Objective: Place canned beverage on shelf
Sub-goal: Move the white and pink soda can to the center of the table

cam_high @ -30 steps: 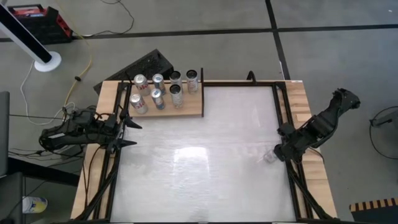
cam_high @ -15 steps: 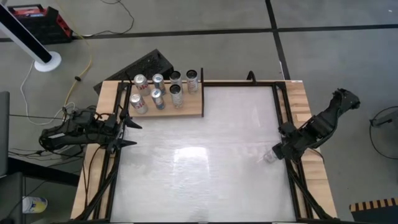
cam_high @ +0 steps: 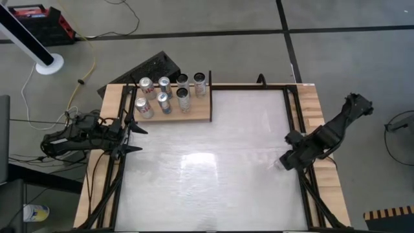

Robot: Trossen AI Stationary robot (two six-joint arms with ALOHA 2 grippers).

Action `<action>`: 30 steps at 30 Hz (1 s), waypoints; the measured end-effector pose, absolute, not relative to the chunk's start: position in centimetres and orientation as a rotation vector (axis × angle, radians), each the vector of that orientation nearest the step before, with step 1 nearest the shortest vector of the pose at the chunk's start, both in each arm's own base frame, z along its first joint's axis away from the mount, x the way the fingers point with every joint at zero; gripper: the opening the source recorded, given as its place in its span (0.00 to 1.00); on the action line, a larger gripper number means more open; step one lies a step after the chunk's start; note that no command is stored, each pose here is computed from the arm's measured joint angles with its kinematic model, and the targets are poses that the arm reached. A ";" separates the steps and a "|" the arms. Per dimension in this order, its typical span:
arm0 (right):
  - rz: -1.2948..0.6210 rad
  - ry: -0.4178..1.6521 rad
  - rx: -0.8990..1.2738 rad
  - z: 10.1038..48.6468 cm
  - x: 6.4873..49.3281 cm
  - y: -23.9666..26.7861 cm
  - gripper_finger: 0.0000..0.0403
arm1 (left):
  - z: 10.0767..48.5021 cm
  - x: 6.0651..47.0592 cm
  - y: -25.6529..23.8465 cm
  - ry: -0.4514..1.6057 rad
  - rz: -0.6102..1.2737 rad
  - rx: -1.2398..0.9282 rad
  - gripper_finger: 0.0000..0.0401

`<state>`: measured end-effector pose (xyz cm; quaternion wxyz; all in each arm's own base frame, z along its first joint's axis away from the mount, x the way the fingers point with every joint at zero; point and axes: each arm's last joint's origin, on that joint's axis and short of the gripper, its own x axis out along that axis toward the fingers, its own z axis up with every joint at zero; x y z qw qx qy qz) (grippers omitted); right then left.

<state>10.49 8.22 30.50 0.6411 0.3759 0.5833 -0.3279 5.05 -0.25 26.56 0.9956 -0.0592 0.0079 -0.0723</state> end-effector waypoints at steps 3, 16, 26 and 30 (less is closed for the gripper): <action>-0.777 1.345 0.830 30.2 10.8 8.5 0.99 | 26.6 5.1 -0.3 0.016 -0.145 -0.119 0.79; -0.856 1.425 0.670 28.6 12.7 9.5 0.98 | 26.6 5.1 -0.3 0.016 -0.145 -0.119 0.79; -0.889 1.455 0.615 27.8 14.2 9.0 0.77 | 26.6 5.1 -0.3 0.016 -0.145 -0.119 0.79; -0.868 1.459 0.617 27.8 14.6 8.7 0.69 | 26.6 5.1 -0.3 0.017 -0.145 -0.119 0.79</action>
